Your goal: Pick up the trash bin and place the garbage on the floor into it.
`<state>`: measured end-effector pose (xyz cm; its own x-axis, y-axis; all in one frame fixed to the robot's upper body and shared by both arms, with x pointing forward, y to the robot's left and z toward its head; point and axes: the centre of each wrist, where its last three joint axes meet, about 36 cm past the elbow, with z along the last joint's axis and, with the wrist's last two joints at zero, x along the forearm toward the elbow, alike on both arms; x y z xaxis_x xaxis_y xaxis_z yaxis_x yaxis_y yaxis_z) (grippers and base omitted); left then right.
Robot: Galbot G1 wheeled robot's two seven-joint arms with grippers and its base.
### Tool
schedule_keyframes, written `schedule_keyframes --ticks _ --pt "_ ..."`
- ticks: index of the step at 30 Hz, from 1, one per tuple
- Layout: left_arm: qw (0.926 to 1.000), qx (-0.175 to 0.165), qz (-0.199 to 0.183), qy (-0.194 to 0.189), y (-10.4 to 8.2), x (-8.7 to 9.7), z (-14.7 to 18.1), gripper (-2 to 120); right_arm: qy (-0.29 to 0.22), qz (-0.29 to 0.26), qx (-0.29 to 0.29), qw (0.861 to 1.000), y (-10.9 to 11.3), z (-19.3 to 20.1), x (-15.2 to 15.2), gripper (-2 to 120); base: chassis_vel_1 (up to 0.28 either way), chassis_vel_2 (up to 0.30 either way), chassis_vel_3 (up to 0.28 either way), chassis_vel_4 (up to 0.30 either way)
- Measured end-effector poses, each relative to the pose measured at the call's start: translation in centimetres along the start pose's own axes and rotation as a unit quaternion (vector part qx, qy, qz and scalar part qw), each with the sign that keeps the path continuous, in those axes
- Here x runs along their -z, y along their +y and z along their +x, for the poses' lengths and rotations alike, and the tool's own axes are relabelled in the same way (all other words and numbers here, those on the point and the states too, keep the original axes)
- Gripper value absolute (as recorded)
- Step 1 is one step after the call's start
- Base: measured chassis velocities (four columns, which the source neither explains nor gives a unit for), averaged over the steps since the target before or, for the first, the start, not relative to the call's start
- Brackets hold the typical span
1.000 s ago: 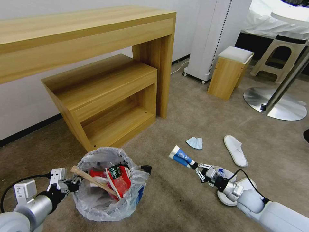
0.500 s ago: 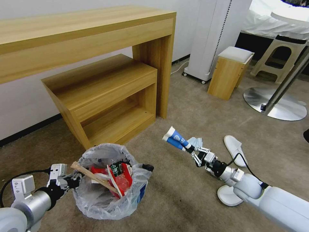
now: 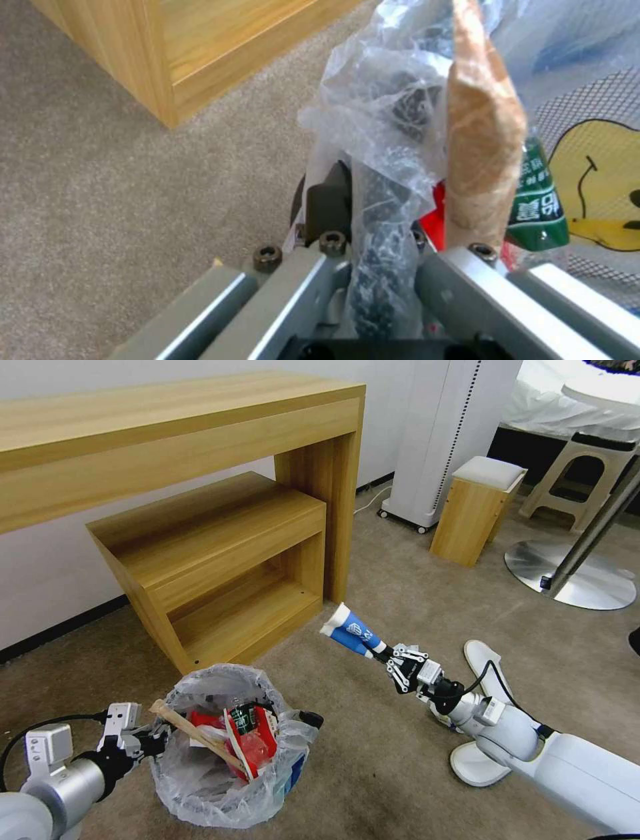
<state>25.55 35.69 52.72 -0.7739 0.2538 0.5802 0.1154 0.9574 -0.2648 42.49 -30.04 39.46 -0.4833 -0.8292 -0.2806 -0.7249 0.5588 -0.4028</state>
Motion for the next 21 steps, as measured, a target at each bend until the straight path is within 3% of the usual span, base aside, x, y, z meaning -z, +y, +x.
schedule_keyframes --ticks 14,21 --pt "1.0 -0.001 0.002 0.002 0.1 -0.5 -0.6 0 -0.058 -0.019 0.031 0.998 0.8 -4.6 3.2 3 0.0 0.0 0.0 0.0" --pt "1.0 0.001 0.007 0.0 0.2 -0.7 -0.8 0 -0.087 -0.049 0.047 0.994 2.4 -7.8 3.7 3 0.0 0.0 0.0 0.0"
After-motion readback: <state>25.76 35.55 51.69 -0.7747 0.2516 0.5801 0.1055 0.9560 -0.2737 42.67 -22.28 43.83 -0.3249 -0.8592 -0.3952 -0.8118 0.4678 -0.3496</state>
